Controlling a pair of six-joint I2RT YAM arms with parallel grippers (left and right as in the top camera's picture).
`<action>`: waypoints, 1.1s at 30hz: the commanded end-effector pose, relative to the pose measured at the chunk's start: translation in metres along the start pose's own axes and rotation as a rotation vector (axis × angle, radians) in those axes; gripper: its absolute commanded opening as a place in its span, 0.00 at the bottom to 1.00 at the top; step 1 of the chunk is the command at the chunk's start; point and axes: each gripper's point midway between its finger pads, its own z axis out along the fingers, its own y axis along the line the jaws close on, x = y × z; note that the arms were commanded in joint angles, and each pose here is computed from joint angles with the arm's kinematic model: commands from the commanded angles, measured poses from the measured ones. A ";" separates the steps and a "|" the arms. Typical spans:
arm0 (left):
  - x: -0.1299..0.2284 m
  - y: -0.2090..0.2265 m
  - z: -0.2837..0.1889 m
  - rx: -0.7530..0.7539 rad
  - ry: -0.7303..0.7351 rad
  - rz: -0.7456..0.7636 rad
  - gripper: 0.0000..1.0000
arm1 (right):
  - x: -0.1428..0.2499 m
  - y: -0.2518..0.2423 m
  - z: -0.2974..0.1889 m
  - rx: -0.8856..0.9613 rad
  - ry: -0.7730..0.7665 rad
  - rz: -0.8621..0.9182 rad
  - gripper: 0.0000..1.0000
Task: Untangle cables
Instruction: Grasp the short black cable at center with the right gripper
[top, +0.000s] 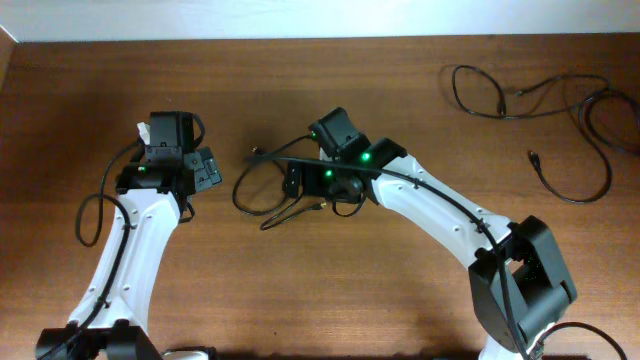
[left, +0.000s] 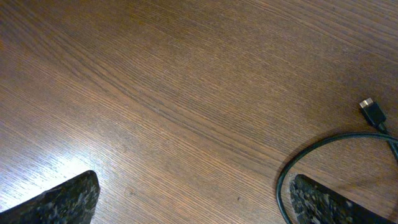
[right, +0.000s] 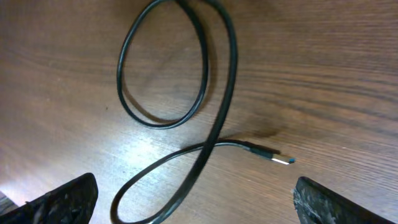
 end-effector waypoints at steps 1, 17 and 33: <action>-0.001 0.000 -0.002 0.001 -0.009 0.011 0.99 | 0.013 0.012 0.007 -0.017 0.026 0.007 0.91; -0.001 0.000 -0.002 0.001 -0.009 0.011 0.99 | 0.029 0.027 0.024 -0.040 0.049 0.470 0.64; -0.001 0.000 -0.002 0.001 -0.009 0.011 0.99 | 0.031 0.027 0.025 -0.038 0.060 0.472 0.04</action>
